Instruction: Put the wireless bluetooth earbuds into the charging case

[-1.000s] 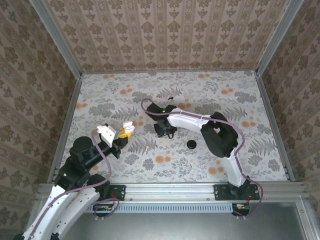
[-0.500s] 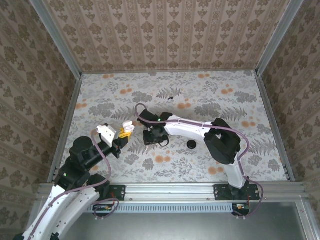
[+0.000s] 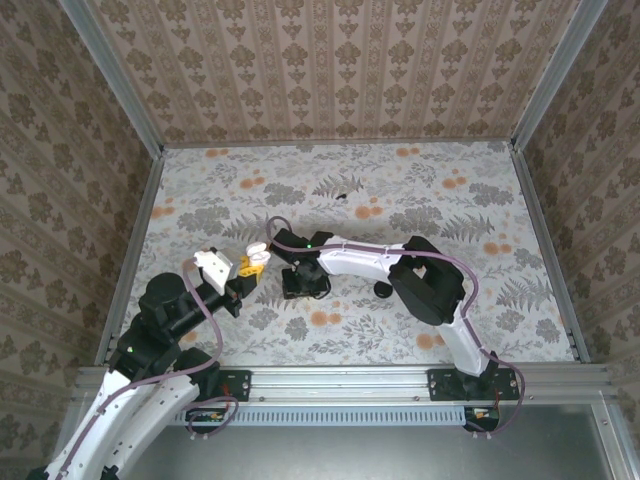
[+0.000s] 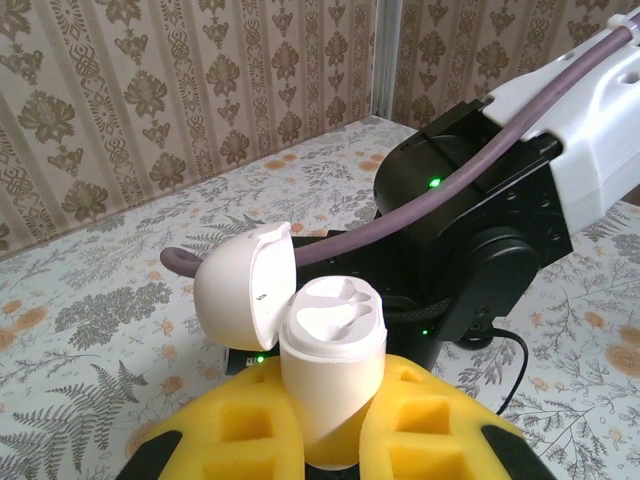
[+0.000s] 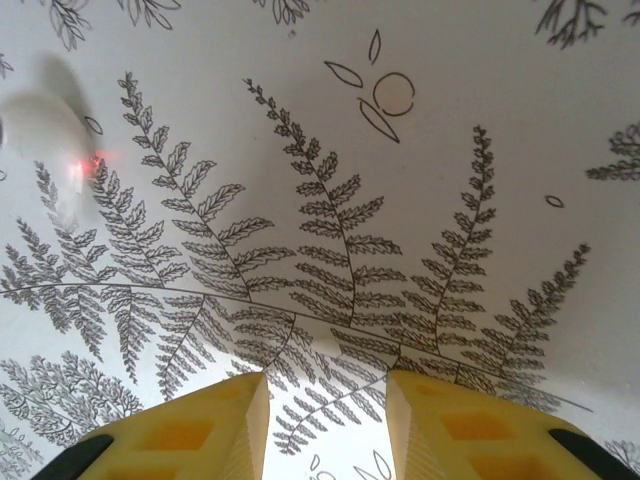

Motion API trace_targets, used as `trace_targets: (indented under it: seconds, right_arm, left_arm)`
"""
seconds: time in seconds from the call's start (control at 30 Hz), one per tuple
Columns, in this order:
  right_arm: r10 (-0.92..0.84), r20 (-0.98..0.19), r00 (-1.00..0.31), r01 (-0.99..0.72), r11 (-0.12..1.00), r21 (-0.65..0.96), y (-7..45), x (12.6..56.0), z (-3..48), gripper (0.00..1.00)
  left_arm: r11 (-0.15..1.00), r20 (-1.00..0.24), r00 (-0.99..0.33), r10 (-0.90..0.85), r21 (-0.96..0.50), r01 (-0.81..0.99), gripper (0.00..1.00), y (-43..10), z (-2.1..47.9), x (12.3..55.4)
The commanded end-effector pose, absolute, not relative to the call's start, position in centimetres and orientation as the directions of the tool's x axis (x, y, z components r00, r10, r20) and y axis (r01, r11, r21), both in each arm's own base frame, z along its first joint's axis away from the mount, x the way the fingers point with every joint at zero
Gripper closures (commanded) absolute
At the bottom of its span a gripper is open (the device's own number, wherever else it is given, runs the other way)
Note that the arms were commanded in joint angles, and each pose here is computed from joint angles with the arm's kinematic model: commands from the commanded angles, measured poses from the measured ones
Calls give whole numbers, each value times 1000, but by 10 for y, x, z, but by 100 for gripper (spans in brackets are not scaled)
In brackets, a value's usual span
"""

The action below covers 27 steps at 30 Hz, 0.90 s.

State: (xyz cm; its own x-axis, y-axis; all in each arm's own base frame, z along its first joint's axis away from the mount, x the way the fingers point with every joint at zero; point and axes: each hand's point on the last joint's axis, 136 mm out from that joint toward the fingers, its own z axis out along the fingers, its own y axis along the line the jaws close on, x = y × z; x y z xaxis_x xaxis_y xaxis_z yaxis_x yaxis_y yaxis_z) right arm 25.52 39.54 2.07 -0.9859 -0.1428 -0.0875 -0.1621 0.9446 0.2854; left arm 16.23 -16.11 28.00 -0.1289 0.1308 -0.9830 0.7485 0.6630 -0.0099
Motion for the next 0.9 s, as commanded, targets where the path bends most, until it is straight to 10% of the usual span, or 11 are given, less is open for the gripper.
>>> trace_targets:
  seconds: [0.0, 0.87]
  right_arm:
    - [-131, -56, -990, -141, 949, 283, 399, 255, 12, 64]
    - [-209, -364, -908, -349, 859, 376, 471, 324, 79, 68]
  left_arm:
    - [649, -987, -103, 124, 2, 761, 100, -162, 284, 160]
    - [698, -989, -59, 133, 51, 715, 100, -145, 296, 155]
